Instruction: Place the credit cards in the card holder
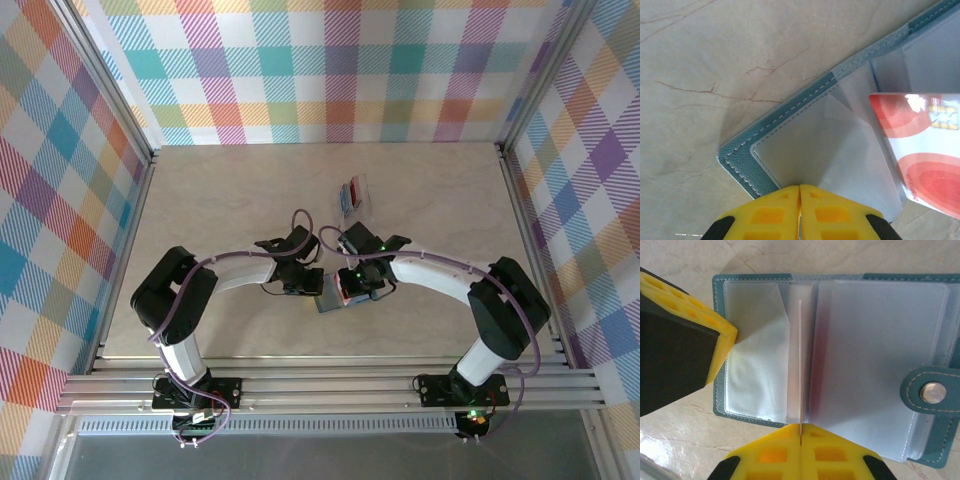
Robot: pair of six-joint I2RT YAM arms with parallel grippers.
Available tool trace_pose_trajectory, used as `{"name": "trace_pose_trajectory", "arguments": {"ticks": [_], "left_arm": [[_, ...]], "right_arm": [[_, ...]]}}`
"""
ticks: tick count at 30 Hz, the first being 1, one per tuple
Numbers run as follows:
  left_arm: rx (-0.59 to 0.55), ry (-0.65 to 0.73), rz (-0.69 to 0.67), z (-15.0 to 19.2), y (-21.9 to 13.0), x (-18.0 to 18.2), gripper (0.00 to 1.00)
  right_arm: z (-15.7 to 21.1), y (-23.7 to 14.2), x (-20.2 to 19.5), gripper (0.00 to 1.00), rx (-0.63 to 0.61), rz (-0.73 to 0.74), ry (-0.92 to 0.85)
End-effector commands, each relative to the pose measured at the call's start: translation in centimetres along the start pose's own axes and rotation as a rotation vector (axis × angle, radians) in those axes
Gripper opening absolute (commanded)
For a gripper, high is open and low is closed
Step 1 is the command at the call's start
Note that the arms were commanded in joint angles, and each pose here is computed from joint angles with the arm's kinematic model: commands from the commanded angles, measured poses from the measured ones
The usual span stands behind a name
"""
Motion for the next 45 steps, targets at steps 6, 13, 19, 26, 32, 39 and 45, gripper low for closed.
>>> {"name": "trace_pose_trajectory", "arguments": {"ticks": [6,13,19,26,32,39,45], "left_arm": [[0.016,0.025,-0.274,0.7,1.0,5.4,0.09],[0.03,0.025,-0.276,0.7,1.4,5.6,0.08],[0.037,0.025,-0.268,0.8,1.6,5.5,0.08],[0.042,0.025,-0.262,0.8,1.6,5.3,0.08],[0.042,0.025,-0.251,0.9,1.5,5.2,0.08],[0.044,0.024,-0.241,0.9,1.5,5.0,0.08],[0.043,0.025,-0.232,0.9,1.4,4.9,0.07]], "right_arm": [[0.2,-0.6,-0.3,0.0,-0.021,-0.185,0.085],[0.7,-0.3,-0.7,0.0,-0.006,-0.293,0.146],[1.0,-0.2,-0.4,0.0,0.006,-0.378,0.169],[0.8,-0.4,-0.2,0.0,0.002,-0.435,0.174],[1.2,0.2,-0.9,0.0,0.019,-0.391,0.178],[1.4,0.4,-2.0,0.0,0.006,-0.324,0.161],[1.5,1.0,-1.9,0.0,0.019,-0.34,0.163]]}}
Point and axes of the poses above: each hand's point on the last joint's axis, 136 mm out from that joint toward the fingers, its own y axis out along the fingers, its own x axis along the line the jaws close on, z = x × y, the point moved 1 cm from there along -y, back along the fingers, and after that the axes turned 6 degrees about -y, right-handed, at the moved point
